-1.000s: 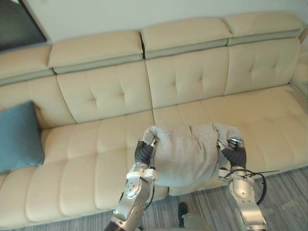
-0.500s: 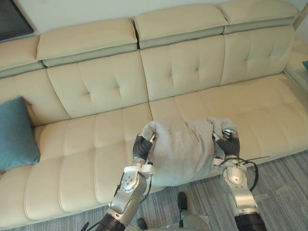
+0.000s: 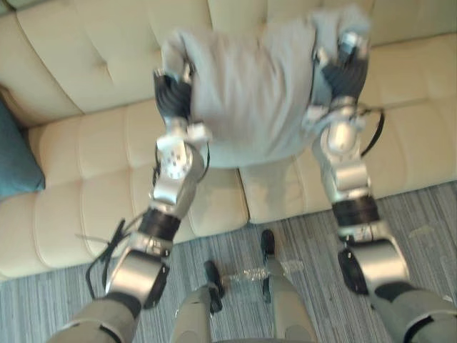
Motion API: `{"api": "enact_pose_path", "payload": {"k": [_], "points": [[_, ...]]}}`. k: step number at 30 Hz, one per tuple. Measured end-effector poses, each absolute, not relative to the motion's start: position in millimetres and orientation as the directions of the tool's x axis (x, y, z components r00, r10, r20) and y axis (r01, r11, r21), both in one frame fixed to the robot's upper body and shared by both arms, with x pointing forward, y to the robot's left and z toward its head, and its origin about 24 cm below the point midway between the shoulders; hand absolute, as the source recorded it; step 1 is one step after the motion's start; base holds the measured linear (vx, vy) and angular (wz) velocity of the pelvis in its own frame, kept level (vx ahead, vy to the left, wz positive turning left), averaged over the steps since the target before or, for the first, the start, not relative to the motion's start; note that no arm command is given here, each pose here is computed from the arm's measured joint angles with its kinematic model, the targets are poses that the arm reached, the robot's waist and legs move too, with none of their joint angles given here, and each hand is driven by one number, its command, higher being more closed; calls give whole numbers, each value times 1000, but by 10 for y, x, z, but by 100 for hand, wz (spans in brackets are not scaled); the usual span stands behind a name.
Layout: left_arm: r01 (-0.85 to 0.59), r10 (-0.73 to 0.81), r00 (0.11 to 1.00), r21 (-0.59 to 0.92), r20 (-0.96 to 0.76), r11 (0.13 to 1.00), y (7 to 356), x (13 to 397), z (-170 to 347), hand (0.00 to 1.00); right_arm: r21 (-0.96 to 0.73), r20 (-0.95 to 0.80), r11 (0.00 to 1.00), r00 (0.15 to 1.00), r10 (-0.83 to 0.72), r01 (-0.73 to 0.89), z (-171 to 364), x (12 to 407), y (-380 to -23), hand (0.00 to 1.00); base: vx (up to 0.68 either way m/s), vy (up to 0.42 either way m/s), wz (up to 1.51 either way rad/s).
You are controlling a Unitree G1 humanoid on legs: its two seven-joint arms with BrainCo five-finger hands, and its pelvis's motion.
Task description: Pick up cushions and gather them together orderly.
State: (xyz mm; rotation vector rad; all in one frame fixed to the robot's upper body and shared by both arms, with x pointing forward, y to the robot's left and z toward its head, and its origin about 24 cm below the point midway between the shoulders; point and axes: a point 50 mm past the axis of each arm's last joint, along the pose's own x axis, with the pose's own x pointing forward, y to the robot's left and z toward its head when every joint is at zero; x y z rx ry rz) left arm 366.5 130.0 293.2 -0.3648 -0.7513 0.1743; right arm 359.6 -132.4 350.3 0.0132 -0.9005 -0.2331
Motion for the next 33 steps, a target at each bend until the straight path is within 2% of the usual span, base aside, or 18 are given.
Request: {"api": "enact_pose_path", "payload": {"k": [1, 3, 9, 10, 11, 16, 24, 29, 31, 33], "points": [[-29, 293, 713, -390, 637, 920, 1314, 3676, 2988, 100, 113, 782, 974, 588, -208, 195, 3574, 3591, -1312, 100, -37, 0, 12], [-40, 331, 671, -413, 663, 910, 1352, 3714, 3339, 100, 143, 829, 970, 511, -227, 199, 3976, 3511, -1291, 100, -52, 6, 18], [-54, 370, 561, -414, 740, 909, 1405, 3607, 3954, 100, 234, 885, 954, 365, -289, 187, 4574, 3253, -1359, 100, -46, 24, 28], [-52, 372, 553, -415, 746, 908, 1416, 3592, 3990, 100, 244, 885, 953, 361, -295, 183, 4588, 3242, -1363, 0, -31, 23, 16], [-51, 380, 548, -424, 745, 904, 1433, 3583, 4011, 0, 258, 877, 951, 371, -305, 171, 4583, 3252, -1372, 0, -29, 25, 13], [-45, 404, 560, -461, 723, 886, 1460, 3600, 3983, 0, 291, 852, 937, 393, -346, 194, 4543, 3311, -1443, 0, -14, 16, 5], [-9, 415, 589, -507, 694, 862, 1503, 3615, 3748, 0, 401, 822, 895, 356, -445, 193, 4418, 3239, -1724, 0, 1, 11, -3], [-88, 444, 620, -505, 647, 859, 1845, 3671, 3371, 0, 406, 829, 878, 302, -471, 253, 4166, 3107, -2271, 0, 3, 2, 2], [-171, 489, 610, -499, 623, 849, 2214, 3640, 3207, 0, 358, 831, 886, 332, -446, 294, 3986, 3104, -2484, 0, 19, -34, -11], [-201, 511, 605, -504, 611, 840, 2402, 3607, 3137, 0, 342, 820, 888, 363, -442, 309, 3870, 3116, -2610, 0, 21, -56, -13]]}}
